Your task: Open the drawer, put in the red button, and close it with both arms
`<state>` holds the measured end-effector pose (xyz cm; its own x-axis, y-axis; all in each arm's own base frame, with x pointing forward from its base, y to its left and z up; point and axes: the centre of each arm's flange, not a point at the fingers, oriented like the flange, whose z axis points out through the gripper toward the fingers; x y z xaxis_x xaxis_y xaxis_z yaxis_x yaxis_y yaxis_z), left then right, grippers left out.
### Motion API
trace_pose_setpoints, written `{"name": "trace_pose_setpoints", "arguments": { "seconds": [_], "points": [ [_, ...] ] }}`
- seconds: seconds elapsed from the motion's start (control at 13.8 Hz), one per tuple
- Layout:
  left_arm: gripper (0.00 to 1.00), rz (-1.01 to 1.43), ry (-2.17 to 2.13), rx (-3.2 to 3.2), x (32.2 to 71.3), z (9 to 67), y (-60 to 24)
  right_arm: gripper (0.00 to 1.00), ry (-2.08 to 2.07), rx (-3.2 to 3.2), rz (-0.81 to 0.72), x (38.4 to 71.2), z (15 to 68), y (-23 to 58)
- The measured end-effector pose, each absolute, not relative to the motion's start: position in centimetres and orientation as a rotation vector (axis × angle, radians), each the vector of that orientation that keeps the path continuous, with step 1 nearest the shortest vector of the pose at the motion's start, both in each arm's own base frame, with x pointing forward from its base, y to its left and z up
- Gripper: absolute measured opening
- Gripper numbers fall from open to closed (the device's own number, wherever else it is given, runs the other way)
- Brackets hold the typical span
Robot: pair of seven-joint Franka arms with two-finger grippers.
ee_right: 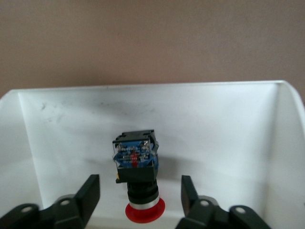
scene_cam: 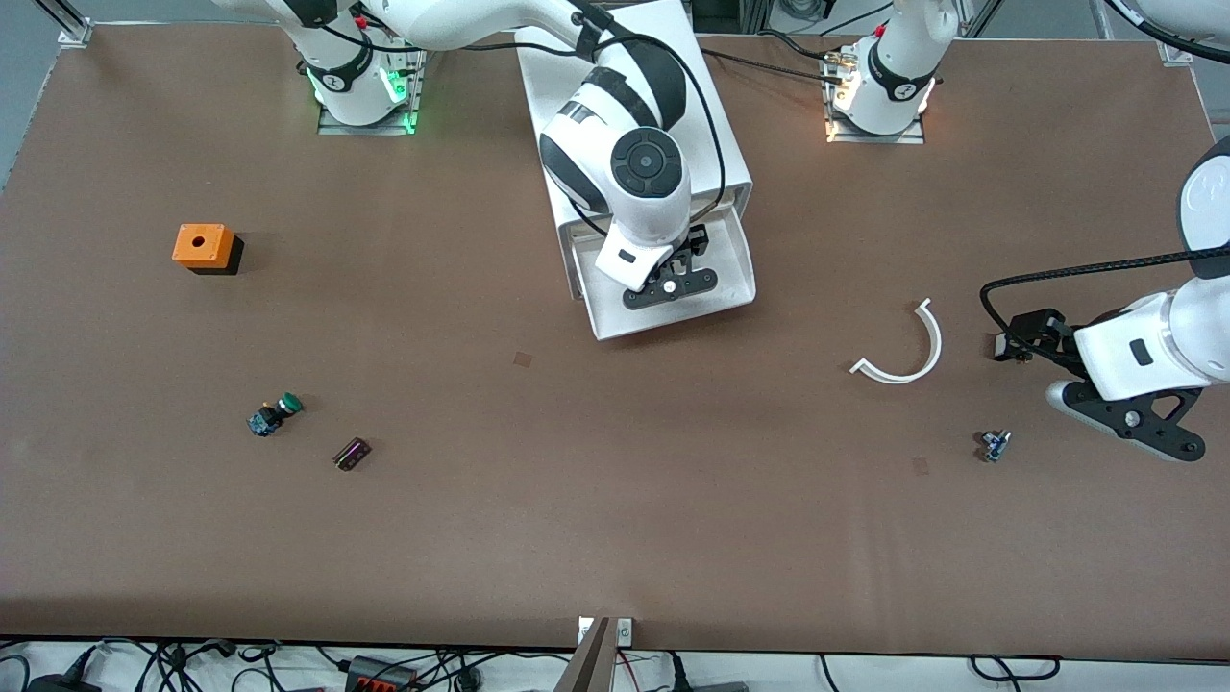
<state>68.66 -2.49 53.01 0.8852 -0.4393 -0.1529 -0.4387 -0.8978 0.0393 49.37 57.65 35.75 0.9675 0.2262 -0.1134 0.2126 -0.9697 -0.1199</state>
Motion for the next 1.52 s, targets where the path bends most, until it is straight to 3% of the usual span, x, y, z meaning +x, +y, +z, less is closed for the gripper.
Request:
{"name": "trace_pose_setpoints", "arguments": {
  "seconds": [0.07, 0.14, 0.58, 0.94, 1.23, 1.52],
  "points": [
    [1.00, -0.248, -0.711, 3.046, 68.7, 53.0, -2.5, 0.96, -0.317, -2.999, 0.163, 50.2, 36.7, 57.3],
    [1.00, -0.248, -0.710, 3.047, 68.7, 53.0, -2.6, 1.00, -0.290, -2.986, 0.129, 51.4, 38.0, 56.7],
    [1.00, -0.248, -0.701, 3.050, 68.7, 53.0, -2.6, 1.00, -0.040, -2.970, -0.042, 62.5, 44.9, 44.0],
    [1.00, -0.249, -0.687, 3.054, 68.7, 53.0, -2.8, 1.00, -0.011, -3.041, -0.014, 69.6, 46.5, 27.7],
    [1.00, -0.298, -0.562, 3.056, 68.8, 50.5, -4.4, 1.00, 0.020, -3.058, 0.053, 71.6, 48.1, 16.4],
    [1.00, -0.333, -0.288, 3.051, 69.0, 46.7, -8.7, 1.00, 0.095, -3.060, 0.062, 71.3, 50.7, 11.5]
  ]
}}
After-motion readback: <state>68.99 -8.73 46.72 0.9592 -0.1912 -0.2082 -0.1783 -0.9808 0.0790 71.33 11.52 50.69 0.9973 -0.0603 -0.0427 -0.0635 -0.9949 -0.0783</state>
